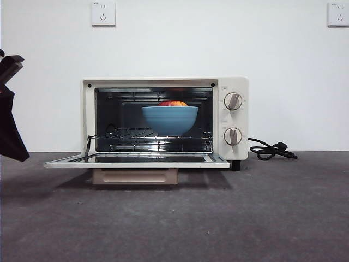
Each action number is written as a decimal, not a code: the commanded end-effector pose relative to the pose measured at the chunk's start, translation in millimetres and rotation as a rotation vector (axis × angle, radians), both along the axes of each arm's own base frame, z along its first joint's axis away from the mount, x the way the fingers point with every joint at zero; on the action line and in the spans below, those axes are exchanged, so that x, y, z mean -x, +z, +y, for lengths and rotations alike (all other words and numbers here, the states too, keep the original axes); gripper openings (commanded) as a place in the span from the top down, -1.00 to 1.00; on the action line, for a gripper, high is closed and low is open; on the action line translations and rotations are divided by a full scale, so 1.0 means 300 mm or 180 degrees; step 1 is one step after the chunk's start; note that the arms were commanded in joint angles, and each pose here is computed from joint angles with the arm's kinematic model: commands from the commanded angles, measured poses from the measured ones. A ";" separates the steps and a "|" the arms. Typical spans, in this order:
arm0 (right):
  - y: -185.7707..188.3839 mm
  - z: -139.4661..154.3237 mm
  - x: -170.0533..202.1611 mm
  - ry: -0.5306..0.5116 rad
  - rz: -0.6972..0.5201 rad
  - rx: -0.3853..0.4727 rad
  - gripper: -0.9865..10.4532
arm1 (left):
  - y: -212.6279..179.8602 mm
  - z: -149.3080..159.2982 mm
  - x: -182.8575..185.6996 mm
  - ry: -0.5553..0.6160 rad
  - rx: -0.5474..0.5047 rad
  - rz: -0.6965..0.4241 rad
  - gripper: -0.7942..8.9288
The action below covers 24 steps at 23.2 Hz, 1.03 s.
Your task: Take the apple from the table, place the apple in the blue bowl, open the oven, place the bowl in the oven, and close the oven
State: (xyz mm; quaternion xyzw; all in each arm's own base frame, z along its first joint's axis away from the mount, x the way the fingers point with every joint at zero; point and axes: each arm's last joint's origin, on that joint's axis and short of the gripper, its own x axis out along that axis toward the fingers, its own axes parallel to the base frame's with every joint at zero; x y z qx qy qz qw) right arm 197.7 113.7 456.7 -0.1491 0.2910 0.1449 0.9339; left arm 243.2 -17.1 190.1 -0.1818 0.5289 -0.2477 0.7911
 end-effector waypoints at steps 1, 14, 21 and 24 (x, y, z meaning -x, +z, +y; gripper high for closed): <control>-0.083 -0.013 0.022 0.0025 0.0054 0.0067 0.85 | -0.008 0.013 -0.013 0.0230 0.0094 0.0048 0.85; -0.382 -0.053 0.139 0.0425 0.0468 -0.0778 0.85 | -0.090 0.028 -0.069 0.0552 0.0112 0.0292 0.85; -0.375 -0.070 0.165 0.0410 0.0416 -0.0852 0.85 | -0.188 0.026 -0.131 0.0781 0.0362 0.0518 0.85; -0.375 -0.070 0.165 0.0410 0.0418 -0.0853 0.85 | -0.193 0.026 -0.148 0.0976 0.0472 0.0546 0.85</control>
